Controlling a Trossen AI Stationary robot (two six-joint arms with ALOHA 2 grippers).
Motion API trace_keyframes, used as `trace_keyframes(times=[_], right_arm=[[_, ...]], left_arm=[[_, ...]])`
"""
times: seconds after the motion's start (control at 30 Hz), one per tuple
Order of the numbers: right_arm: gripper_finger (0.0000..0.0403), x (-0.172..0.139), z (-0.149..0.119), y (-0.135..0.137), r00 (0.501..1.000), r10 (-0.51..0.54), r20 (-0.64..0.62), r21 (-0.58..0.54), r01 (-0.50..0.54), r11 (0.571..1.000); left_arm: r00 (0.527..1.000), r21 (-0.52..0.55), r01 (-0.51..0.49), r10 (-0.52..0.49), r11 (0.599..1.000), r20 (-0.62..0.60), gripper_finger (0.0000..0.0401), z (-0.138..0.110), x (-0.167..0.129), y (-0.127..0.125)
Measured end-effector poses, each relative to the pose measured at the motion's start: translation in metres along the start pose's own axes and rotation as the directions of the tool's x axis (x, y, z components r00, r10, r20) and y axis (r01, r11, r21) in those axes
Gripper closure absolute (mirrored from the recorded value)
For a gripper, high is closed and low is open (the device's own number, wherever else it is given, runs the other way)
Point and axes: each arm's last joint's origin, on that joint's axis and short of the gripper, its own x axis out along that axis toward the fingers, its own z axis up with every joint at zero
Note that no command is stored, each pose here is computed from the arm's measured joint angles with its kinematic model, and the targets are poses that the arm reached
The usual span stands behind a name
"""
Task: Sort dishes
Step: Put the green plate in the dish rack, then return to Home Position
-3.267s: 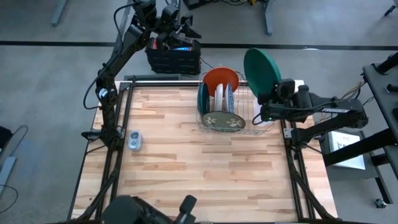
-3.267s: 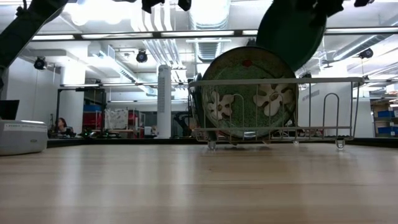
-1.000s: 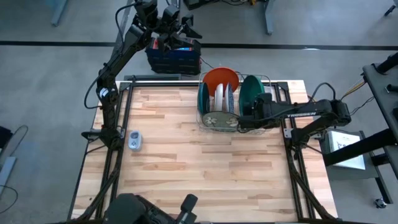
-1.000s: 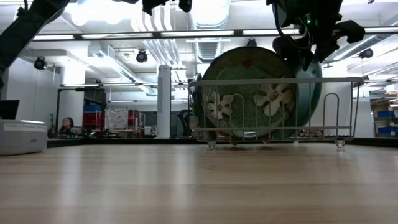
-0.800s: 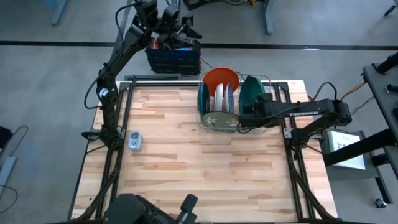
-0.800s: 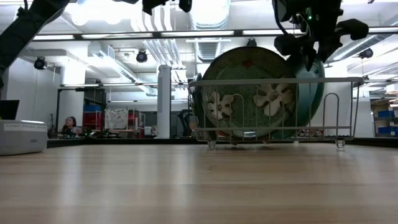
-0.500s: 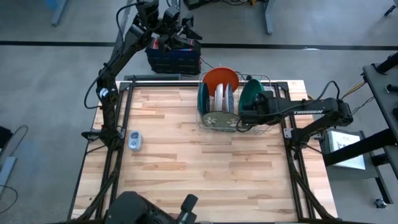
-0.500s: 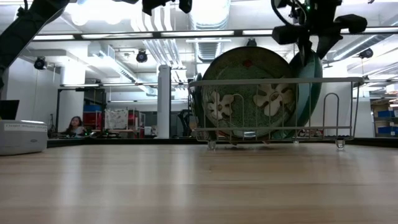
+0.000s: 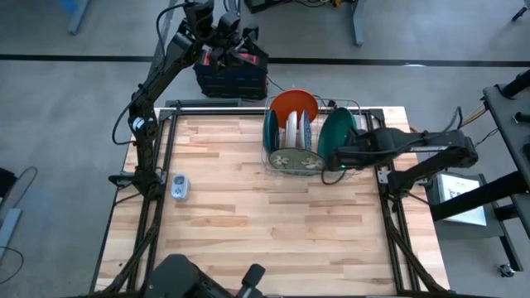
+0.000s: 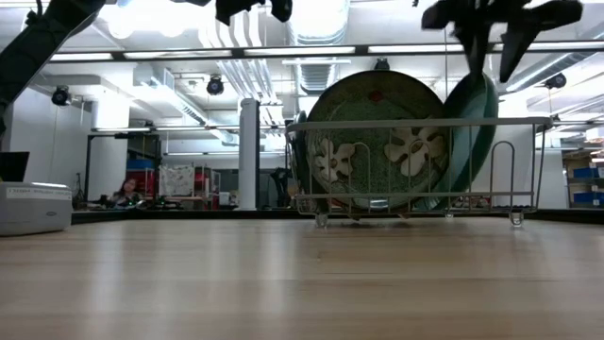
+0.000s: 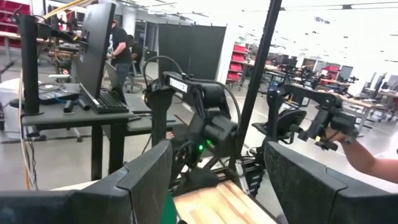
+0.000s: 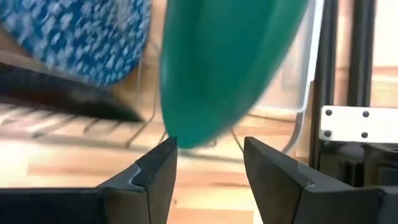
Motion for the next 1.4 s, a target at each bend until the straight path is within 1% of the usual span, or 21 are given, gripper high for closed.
trace_keyframes(times=[0.17,0.23,0.37,0.43,0.47,0.53,0.63,0.7,0.77,0.83,0.9,0.97,1.07,1.17,1.23,1.27,1.3,1.33,1.4], right_arm=[[0.0251,-0.018,-0.005,-0.02,0.995,0.097,0.022,-0.07,-0.095,0.993],[0.0259,-0.025,-0.008,-0.028,0.99,0.139,0.017,-0.136,-0.135,0.981],[0.0272,-0.04,-0.017,-0.047,0.972,0.234,-0.002,-0.297,-0.224,0.928],[0.028,-0.047,-0.02,-0.058,0.957,0.29,0.028,-0.367,-0.26,0.893],[0.0284,-0.05,-0.022,-0.064,0.945,0.322,0.051,-0.413,-0.274,0.868],[0.0291,-0.057,-0.024,-0.074,0.915,0.386,0.117,-0.508,-0.279,0.815],[0.0301,-0.066,-0.025,-0.088,0.84,0.486,0.243,-0.612,-0.256,0.748],[0.0307,-0.07,-0.025,-0.092,0.782,0.543,0.305,-0.66,-0.237,0.713],[0.0312,-0.074,-0.027,-0.092,0.731,0.59,0.342,-0.71,-0.21,0.672],[0.0315,-0.077,-0.031,-0.088,0.688,0.633,0.355,-0.766,-0.174,0.618],[0.0319,-0.079,-0.036,-0.081,0.65,0.675,0.349,-0.812,-0.15,0.564],[0.0324,-0.079,-0.043,-0.072,0.608,0.721,0.332,-0.857,-0.126,0.5],[0.0334,-0.08,-0.052,-0.061,0.533,0.79,0.304,-0.913,-0.075,0.402],[0.0345,-0.076,-0.06,-0.057,0.469,0.847,0.249,-0.948,-0.058,0.312],[0.0353,-0.073,-0.062,-0.057,0.414,0.891,0.186,-0.969,-0.072,0.236],[0.0357,-0.072,-0.063,-0.058,0.377,0.915,0.144,-0.979,-0.079,0.187],[0.0361,-0.072,-0.063,-0.059,0.329,0.939,0.102,-0.987,-0.087,0.137],[0.0365,-0.071,-0.065,-0.059,0.275,0.96,0.059,-0.992,-0.088,0.086],[0.0372,-0.07,-0.068,-0.06,0.15,0.988,-0.036,-0.996,-0.081,-0.024]], left_arm=[[1.0,0.009,0.005,-0.005,1.0,-0.002,0.0154,-0.001,0.002,0.0],[1.0,0.001,0.008,-0.008,1.0,-0.004,0.0154,-0.001,0.003,-0.001],[1.0,-0.029,0.014,-0.014,0.999,-0.012,0.0154,-0.005,0.007,-0.001],[0.999,-0.029,0.025,-0.026,0.999,-0.022,0.0154,-0.008,0.012,-0.002],[0.999,-0.022,0.032,-0.032,0.999,-0.028,0.0154,-0.01,0.016,-0.003],[0.999,0.003,0.029,-0.029,1.0,-0.04,0.0154,-0.013,0.03,-0.007],[0.998,0.052,0.009,-0.006,0.999,-0.056,0.0154,-0.014,0.056,-0.019],[0.998,0.084,0.036,-0.031,0.996,-0.063,0.0154,-0.015,0.073,-0.027],[0.995,0.106,0.08,-0.073,0.991,-0.069,0.0154,-0.016,0.09,-0.035],[0.992,0.123,0.11,-0.102,0.986,-0.076,0.0154,-0.017,0.105,-0.043],[0.991,0.136,0.114,-0.102,0.984,-0.087,0.0154,-0.02,0.118,-0.05],[0.991,0.141,0.095,-0.081,0.986,-0.104,0.0154,-0.023,0.129,-0.056],[0.988,0.135,0.057,-0.036,0.989,-0.153,0.0154,-0.028,0.142,-0.068],[0.978,0.157,0.022,0.011,0.987,-0.21,0.0154,-0.031,0.157,-0.091],[0.973,0.197,-0.008,0.053,0.98,-0.225,0.0154,-0.029,0.171,-0.11],[0.971,0.216,-0.027,0.078,0.976,-0.228,0.0154,-0.028,0.179,-0.119],[0.969,0.237,-0.045,0.1,0.97,-0.226,0.0154,-0.027,0.186,-0.128],[0.967,0.257,-0.062,0.122,0.964,-0.225,0.0154,-0.028,0.195,-0.137],[0.964,0.284,-0.076,0.143,0.956,-0.225,0.0154,-0.029,0.21,-0.155]])
